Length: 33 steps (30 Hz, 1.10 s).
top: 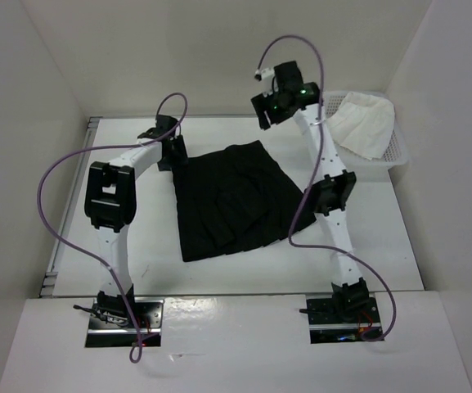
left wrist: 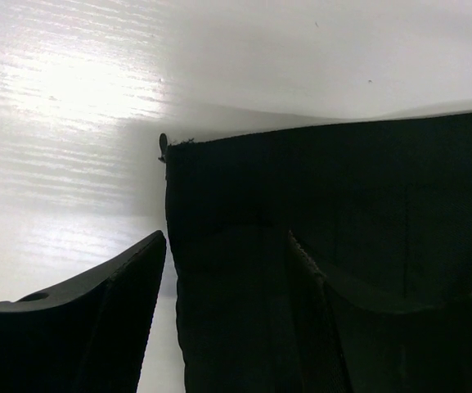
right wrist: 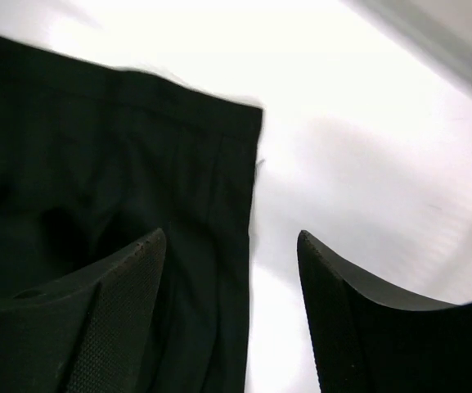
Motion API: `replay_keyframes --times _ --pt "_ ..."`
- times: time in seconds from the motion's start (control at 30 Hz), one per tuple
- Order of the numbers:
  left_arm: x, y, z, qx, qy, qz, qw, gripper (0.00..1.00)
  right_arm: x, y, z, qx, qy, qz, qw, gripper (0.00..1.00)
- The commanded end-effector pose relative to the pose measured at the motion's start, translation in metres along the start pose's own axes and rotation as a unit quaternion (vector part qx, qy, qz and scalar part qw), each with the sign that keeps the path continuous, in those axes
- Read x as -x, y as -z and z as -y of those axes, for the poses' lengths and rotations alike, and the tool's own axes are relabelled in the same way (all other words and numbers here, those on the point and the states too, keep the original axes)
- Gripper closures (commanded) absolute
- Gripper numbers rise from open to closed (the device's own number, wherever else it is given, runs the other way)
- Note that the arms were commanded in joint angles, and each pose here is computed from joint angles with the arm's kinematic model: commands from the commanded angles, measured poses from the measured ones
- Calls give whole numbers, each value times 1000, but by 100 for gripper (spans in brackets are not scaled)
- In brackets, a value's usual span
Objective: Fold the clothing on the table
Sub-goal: Flatten the skirt out
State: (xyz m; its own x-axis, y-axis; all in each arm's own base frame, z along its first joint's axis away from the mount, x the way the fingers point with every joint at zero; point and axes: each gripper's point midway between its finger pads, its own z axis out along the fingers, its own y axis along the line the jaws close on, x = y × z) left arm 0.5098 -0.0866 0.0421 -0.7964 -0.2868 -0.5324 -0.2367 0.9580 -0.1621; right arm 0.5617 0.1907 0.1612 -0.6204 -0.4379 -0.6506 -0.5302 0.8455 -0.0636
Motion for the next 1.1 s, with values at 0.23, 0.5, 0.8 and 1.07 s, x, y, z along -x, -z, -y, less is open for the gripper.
replay_keyframes --times 0.23,0.5,0.8,1.07 --pt "17 34 1 -11 17 37 999 33 51 321 -31 -7 -21 207 978 26" --pt "14 29 13 2 -3 32 999 32 -10 292 -39 -93 -58 274 956 8" --pt "-11 38 33 -27 0 32 999 32 -14 193 -32 -86 -42 221 971 8" --pt "-47 71 123 -79 -74 50 993 32 -24 172 -35 -78 -50 206 974 8"
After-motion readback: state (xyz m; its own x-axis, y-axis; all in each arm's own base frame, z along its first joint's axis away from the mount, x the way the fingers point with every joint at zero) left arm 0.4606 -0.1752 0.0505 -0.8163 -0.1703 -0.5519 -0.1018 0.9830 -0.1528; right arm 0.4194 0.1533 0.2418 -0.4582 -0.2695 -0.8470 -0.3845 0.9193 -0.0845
